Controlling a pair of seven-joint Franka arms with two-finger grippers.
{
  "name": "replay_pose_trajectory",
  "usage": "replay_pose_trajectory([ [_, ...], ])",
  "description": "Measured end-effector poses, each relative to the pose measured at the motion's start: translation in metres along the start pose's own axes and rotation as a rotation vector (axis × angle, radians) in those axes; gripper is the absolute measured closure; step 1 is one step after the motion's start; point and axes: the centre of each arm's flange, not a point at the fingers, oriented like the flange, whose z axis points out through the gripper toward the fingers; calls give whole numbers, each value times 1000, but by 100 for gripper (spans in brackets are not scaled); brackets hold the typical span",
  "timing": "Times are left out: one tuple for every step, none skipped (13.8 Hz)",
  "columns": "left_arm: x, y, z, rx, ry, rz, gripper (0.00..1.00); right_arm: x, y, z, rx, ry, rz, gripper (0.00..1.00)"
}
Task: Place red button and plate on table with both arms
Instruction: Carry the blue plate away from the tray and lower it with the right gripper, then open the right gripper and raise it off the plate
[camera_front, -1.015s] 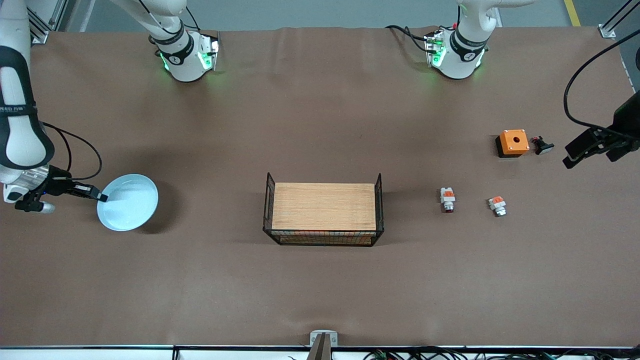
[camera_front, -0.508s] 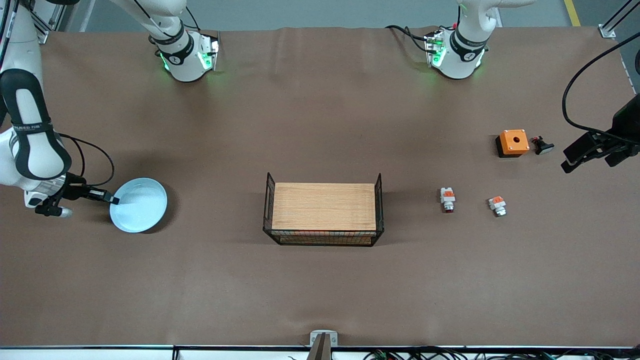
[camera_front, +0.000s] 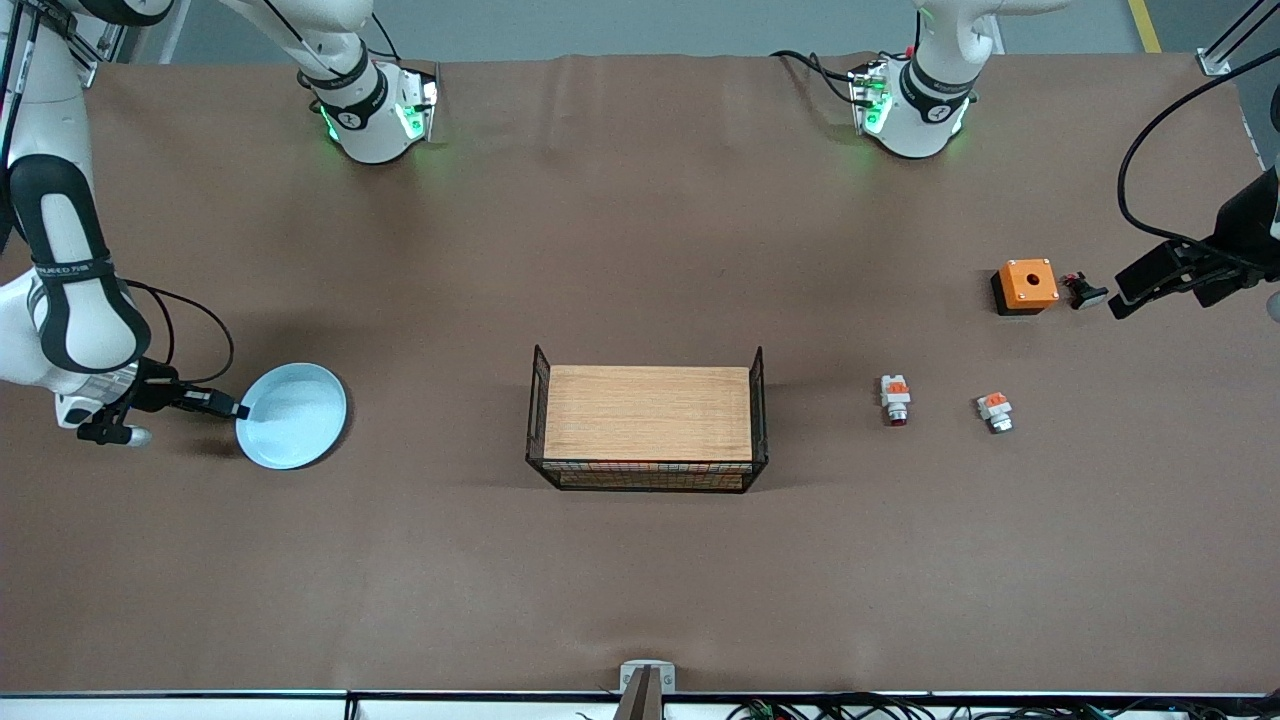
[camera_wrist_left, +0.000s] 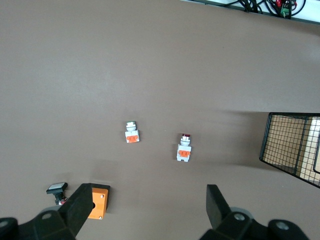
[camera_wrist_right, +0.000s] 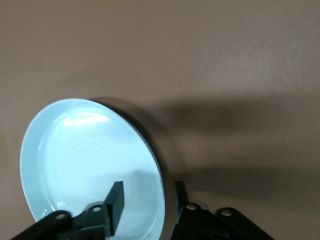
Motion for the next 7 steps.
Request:
replay_pose_trajectory([
  [-1,0,-2,0,-1,0,0,6,-6,-5,-18,3,-30,34],
  [-3,0,-3,1,-7,0,0,13,-14,-12,-36,8,-61,22],
  [-4,0,-3,2,-15,1,0,18,-24,-21,-50,14,-87,11],
  [-5,0,-3,3,-20,1,0,21,-37,-32,-66,11,-104,1],
  [-5,0,-3,3,-23,1,0,24,-53,-45,-87,-3,-103,0],
  [-6,0,-2,4,-24,1,0,25,-70,-60,-114,-25,-82,0],
  [-6,0,-2,4,-24,1,0,24,-92,-78,-139,-49,-54,0],
])
